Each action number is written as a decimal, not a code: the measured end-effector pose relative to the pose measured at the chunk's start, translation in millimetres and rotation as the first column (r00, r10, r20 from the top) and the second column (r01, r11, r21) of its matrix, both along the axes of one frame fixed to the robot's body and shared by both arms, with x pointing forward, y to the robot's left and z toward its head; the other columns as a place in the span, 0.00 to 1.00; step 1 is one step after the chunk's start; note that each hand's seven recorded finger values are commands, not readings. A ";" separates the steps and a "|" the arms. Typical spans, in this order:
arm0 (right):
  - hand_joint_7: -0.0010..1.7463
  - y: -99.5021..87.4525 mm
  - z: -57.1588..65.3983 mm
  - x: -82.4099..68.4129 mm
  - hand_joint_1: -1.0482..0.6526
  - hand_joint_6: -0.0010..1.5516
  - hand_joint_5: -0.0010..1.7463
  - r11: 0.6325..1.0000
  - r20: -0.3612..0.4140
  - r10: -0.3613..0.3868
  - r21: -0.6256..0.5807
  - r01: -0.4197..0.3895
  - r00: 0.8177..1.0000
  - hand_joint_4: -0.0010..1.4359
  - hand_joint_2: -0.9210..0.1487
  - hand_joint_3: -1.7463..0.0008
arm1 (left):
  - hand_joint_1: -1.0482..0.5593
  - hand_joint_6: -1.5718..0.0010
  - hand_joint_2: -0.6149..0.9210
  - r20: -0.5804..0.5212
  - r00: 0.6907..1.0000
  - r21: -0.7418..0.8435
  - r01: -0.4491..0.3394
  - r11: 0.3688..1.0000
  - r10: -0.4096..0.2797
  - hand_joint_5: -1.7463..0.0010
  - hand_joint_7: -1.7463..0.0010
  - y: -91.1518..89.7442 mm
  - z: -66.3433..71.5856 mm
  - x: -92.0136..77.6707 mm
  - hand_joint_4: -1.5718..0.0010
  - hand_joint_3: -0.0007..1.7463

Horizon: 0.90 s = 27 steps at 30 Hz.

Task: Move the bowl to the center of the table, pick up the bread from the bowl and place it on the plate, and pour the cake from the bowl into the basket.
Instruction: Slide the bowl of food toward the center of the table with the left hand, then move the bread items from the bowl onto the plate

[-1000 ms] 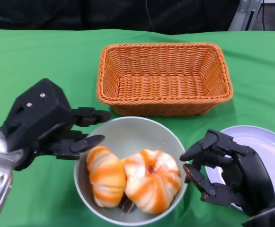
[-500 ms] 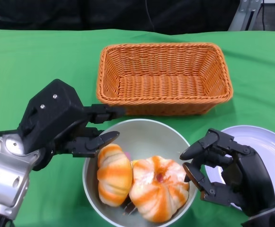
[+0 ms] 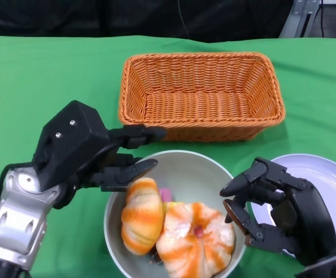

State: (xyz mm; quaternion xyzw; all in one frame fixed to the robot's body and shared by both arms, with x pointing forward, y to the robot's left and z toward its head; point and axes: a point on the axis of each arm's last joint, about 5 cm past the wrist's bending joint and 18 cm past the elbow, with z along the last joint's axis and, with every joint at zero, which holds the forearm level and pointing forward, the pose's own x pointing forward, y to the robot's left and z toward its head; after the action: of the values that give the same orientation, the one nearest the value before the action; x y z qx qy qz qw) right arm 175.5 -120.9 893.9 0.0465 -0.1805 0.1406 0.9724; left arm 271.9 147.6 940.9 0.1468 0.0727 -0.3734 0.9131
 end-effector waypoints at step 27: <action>0.64 -0.8 -2.5 -0.1 0.49 0.48 0.84 1.000 -0.012 0.002 -0.002 -0.002 1.000 0.56 0.32 0.57 | 0.39 0.64 1.00 0.260 0.932 -0.159 -0.216 0.963 0.252 0.92 0.94 26.8 10.9 -5.0 0.51 0.19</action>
State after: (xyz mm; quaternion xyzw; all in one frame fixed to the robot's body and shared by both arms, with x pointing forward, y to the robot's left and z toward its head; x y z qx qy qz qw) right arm 175.4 -121.7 891.4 0.0466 -0.1746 0.1413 0.9733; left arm 266.9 174.4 951.8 0.1291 -0.0632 -0.2412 0.9598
